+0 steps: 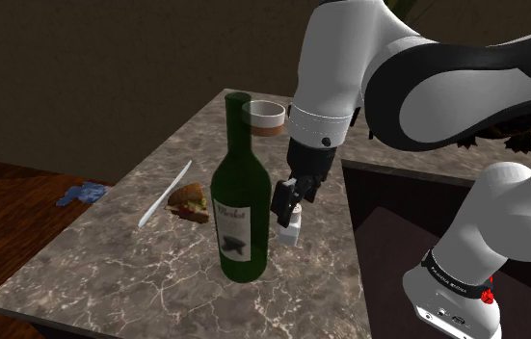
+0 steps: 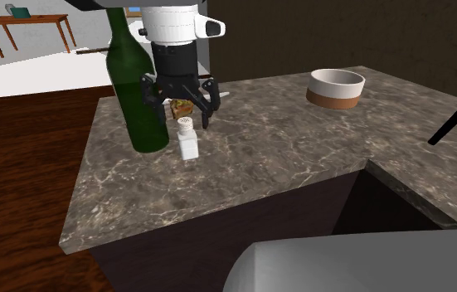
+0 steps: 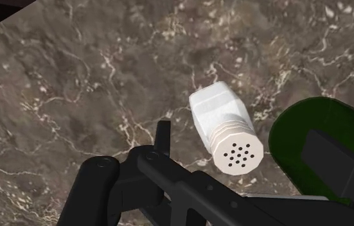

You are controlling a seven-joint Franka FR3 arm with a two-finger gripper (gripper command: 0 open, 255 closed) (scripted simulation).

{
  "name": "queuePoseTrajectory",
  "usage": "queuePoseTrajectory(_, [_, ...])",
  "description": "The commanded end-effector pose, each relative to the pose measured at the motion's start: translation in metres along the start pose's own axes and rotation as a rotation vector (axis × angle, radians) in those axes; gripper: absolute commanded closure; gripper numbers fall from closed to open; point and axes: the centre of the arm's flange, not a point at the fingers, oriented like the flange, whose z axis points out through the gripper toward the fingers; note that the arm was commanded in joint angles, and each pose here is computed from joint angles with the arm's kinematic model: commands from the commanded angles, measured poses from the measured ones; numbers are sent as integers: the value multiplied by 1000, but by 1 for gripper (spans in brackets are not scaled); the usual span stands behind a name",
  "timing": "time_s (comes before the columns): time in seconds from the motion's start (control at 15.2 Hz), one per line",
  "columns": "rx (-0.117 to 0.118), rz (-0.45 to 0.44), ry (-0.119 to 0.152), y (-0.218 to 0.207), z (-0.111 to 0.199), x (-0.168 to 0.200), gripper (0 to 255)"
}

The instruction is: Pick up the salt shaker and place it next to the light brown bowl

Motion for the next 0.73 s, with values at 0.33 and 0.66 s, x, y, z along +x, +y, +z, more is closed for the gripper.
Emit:
queuePoseTrajectory(0.33, [0,0,0,0,0,0,255])
queuePoseTrajectory(0.66, [0,0,0,0,0,0,255])
